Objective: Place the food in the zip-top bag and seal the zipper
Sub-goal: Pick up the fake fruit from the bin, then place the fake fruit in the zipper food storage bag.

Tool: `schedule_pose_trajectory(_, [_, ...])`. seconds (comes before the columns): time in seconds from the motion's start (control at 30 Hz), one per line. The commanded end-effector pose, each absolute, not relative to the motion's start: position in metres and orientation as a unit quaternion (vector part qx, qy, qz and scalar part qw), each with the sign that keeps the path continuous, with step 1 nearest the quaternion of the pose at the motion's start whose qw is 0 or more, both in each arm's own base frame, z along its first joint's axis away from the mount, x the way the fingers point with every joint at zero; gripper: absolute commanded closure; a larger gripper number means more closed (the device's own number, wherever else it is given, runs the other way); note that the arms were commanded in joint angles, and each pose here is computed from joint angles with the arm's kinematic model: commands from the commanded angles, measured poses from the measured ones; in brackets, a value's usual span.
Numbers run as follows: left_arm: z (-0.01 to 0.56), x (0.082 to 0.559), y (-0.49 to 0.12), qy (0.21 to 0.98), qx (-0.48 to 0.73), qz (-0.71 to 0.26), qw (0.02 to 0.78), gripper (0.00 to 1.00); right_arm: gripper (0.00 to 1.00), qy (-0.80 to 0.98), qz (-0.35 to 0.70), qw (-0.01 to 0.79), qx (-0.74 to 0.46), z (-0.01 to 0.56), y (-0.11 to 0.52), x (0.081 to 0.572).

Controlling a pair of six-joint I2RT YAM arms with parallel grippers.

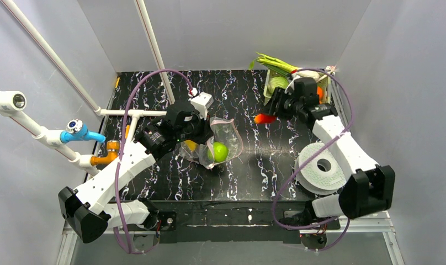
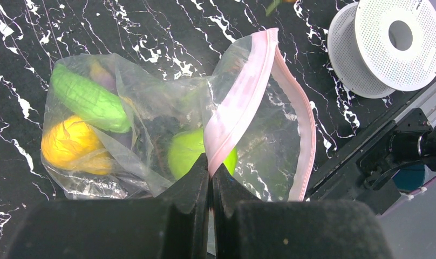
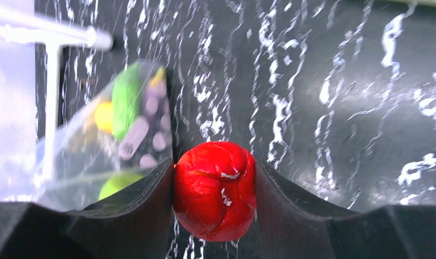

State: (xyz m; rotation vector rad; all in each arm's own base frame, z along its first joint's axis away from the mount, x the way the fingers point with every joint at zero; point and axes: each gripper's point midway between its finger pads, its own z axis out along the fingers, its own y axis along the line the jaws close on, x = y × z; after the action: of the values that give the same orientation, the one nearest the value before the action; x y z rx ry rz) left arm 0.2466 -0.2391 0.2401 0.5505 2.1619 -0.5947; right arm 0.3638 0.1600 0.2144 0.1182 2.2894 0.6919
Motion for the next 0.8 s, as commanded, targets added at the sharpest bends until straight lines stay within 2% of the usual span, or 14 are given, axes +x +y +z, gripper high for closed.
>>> schedule_pose_trajectory(0.0, [0.239, 0.245, -0.238, 0.856, 0.217, -0.238, 0.405, 1.0, 0.99, 0.866, 0.293, 0.403, -0.024, 0.238, 0.191, 0.328])
schedule_pose_trajectory(0.37, [0.233, 0.247, -0.24, 0.86, 0.217, -0.237, 0.396, 1.0, 0.99, 0.804, 0.268, 0.508, -0.153, 0.287, 0.212, 0.27])
schedule_pose_trajectory(0.77, [0.232, 0.247, -0.24, 0.86, 0.215, -0.237, 0.397, 1.0, 0.99, 0.773, 0.243, 0.543, -0.219, 0.318, 0.26, 0.263])
